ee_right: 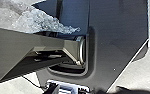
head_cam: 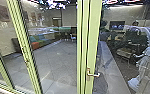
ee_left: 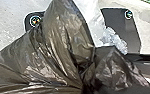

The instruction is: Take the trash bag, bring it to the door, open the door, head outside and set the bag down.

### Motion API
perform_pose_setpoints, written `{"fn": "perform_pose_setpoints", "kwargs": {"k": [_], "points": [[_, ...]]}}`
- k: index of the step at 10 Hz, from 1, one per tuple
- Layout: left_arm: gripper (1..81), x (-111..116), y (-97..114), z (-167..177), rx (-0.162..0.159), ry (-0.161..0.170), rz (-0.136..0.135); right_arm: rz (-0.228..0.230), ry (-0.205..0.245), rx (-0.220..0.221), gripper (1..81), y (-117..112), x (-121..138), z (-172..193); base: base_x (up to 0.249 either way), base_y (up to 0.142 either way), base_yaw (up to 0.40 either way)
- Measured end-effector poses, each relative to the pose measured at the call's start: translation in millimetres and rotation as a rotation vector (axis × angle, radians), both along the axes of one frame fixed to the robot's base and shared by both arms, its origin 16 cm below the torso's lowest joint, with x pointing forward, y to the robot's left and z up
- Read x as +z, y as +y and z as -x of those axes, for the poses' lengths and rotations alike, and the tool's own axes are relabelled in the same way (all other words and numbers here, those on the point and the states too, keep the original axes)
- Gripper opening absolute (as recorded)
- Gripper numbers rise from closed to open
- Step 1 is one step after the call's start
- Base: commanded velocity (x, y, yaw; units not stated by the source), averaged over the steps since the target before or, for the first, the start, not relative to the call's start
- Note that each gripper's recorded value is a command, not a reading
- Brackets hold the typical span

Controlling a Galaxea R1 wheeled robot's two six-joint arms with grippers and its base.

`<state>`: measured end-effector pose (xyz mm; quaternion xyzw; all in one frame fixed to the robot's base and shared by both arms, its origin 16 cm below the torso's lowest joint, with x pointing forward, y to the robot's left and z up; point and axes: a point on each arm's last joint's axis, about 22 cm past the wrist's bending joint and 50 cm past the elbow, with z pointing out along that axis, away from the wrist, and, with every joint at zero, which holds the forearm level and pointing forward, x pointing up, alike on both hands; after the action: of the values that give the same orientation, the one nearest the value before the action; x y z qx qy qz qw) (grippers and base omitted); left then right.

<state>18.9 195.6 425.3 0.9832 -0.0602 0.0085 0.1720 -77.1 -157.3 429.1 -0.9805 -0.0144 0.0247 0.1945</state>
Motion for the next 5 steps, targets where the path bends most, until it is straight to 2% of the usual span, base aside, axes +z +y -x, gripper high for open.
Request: {"fn": "perform_pose_setpoints", "kwargs": {"k": [4,5], "points": [[1.0,0.0,0.1,-0.2,0.0,-0.001,0.0,0.0,0.003,0.0,81.1,0.4,0.1,1.9,0.0,0.0,0.0],[1.0,0.0,-0.3,-0.2,0.0,-0.001,0.0,0.0,0.003,-0.001,81.1,0.0,0.1,2.0,0.071,0.0,0.0]]}}
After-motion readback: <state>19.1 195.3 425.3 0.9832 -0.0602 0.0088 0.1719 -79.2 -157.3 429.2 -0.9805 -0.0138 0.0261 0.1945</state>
